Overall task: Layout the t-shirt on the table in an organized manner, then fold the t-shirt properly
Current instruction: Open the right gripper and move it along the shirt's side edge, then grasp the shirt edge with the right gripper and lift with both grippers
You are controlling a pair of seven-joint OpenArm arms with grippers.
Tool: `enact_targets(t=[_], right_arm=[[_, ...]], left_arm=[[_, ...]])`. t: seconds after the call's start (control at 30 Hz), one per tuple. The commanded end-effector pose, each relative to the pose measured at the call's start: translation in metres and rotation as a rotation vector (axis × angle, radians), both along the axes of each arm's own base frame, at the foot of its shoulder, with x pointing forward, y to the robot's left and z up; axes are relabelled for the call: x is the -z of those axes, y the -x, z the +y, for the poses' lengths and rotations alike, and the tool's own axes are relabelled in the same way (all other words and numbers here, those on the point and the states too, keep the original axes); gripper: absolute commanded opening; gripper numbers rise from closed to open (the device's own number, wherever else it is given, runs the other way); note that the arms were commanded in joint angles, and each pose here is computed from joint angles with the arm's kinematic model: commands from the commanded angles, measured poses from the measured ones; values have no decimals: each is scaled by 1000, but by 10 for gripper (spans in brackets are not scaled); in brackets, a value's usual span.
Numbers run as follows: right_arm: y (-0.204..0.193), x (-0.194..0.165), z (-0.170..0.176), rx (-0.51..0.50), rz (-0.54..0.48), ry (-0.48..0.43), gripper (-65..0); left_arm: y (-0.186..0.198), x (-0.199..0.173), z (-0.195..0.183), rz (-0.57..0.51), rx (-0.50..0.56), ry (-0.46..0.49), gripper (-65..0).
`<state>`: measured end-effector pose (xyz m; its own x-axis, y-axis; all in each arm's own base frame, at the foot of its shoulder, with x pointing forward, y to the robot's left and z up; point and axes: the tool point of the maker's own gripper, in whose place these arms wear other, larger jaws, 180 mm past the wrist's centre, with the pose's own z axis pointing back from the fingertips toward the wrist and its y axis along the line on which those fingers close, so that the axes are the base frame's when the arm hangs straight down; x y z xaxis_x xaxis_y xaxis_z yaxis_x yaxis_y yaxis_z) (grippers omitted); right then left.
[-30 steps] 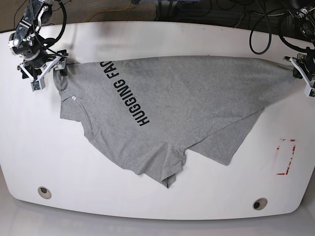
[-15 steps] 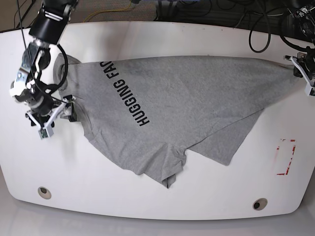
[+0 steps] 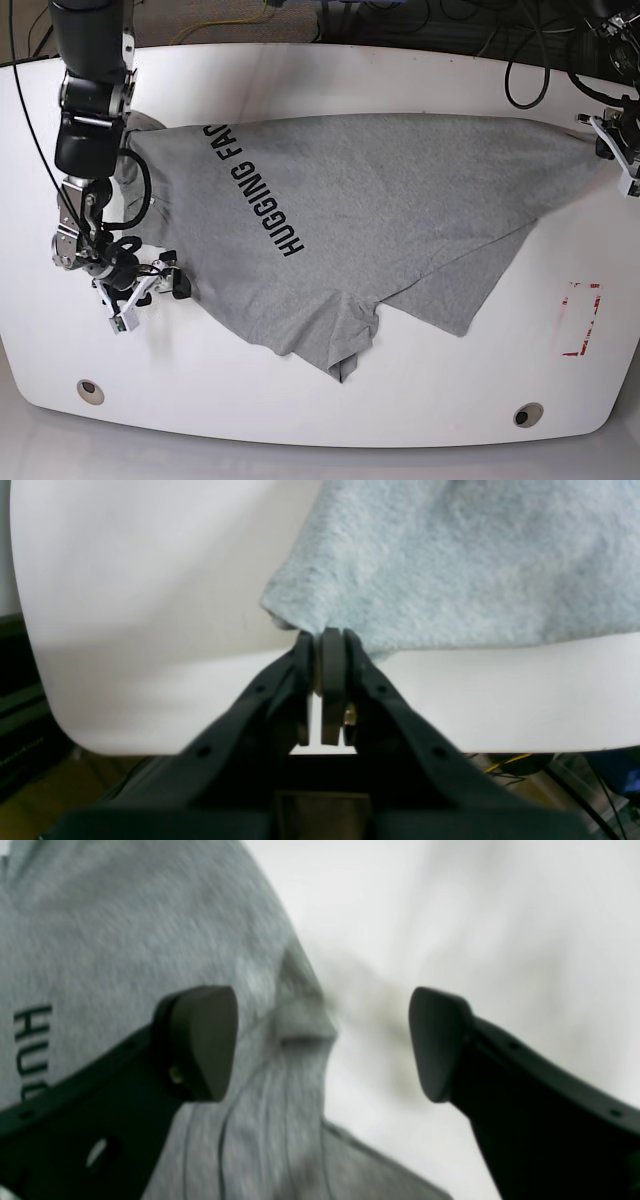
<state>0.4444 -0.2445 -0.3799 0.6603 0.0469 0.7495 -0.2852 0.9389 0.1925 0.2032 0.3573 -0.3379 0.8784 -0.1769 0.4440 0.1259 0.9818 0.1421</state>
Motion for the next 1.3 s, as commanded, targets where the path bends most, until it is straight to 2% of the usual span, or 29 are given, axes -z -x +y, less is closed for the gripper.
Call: enact_targets(t=[0.0,0.4,0.83,1.27], right_arm=[[-21,-21,-10,28,-63,-20,-140],[-30,-5,-4,78,-78,-98,-140],[-23,16,46,25,-42,-164,-140],[-25,18,72,0,-38,-197,-141]], left_arm=[[-8,-13,4,-39,12,-23,-642],[-8,-13,4,-40,12,-23,-642],[-14,-17,5,-59,10,-25,-642],[-14,-17,5,-59,10,-25,-642]])
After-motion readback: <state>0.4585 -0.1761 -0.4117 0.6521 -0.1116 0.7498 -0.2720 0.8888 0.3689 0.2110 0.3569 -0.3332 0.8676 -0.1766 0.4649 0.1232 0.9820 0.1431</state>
